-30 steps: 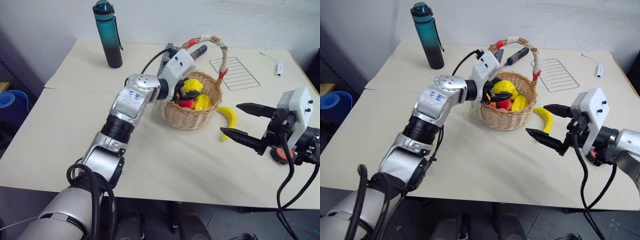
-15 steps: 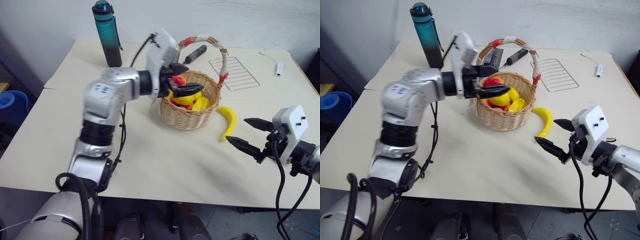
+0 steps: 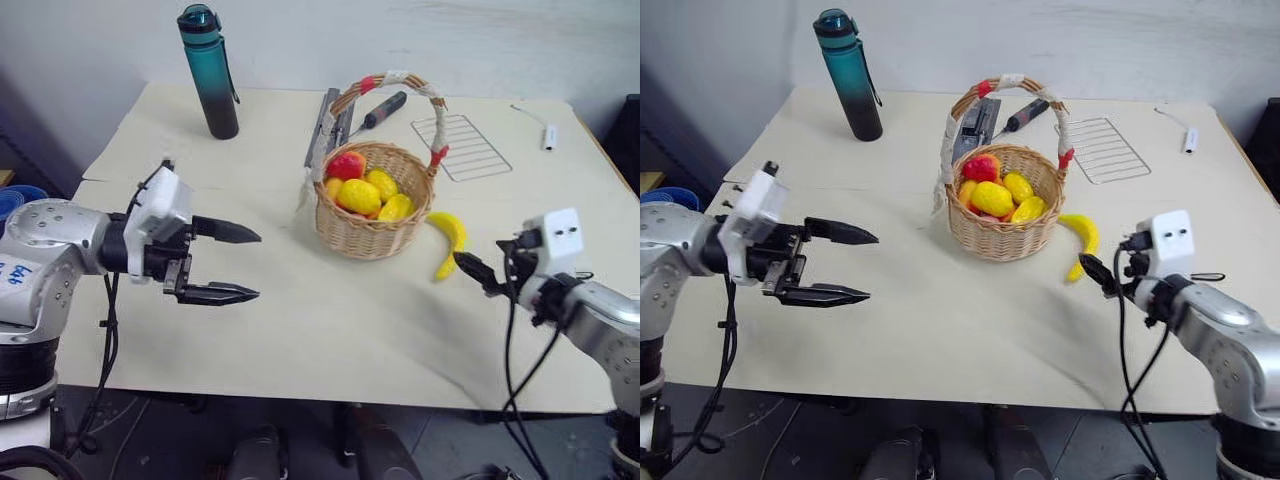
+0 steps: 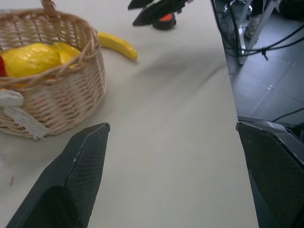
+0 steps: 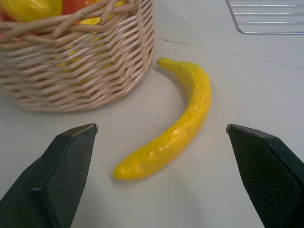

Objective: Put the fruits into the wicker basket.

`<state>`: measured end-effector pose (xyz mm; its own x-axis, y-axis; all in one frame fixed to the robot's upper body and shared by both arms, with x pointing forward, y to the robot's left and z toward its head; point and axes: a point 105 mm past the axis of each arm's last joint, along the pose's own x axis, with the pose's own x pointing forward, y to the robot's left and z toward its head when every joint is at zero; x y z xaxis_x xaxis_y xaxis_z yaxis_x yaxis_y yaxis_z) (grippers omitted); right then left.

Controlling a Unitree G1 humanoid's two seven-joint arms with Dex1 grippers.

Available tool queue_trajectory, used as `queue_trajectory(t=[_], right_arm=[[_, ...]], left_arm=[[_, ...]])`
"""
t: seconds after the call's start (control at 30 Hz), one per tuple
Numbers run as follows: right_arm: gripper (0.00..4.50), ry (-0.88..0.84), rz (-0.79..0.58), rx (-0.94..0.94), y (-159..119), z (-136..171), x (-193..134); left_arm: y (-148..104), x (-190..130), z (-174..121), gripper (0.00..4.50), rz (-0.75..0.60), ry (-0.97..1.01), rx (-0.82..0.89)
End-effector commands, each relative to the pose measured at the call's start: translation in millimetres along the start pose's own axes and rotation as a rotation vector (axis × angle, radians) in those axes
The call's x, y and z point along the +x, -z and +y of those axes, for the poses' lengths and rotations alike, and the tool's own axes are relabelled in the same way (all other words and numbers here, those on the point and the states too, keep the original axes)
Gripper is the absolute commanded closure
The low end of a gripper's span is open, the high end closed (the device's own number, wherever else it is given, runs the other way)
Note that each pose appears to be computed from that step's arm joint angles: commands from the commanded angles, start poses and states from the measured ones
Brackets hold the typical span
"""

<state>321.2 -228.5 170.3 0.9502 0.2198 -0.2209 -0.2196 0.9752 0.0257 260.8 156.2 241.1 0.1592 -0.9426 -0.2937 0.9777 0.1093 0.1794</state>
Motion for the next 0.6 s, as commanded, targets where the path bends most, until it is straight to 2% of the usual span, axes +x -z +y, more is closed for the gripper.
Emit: queue_trajectory(t=[0.03,0.23,0.27,0.37,0.6], right_arm=[[0.00,0.117,0.032,0.005,4,-9,22],[0.00,0.156,0.085,0.003,15,-7,55],[0.18,0.147,0.091,-0.011,16,-5,58],[0.94,0.119,0.100,-0.063,20,2,65],[3.35,0.168,0.089,-0.075,22,-11,56]], left_arm=[[-16,4,-2,0.02,-0.053,-0.018,0.067],[-24,9,1,0.02,-0.079,-0.048,0.092],[-25,9,1,0.00,-0.083,-0.052,0.093],[-29,9,4,0.00,-0.090,-0.068,0.109],[-38,11,6,0.00,-0.124,-0.074,0.126]])
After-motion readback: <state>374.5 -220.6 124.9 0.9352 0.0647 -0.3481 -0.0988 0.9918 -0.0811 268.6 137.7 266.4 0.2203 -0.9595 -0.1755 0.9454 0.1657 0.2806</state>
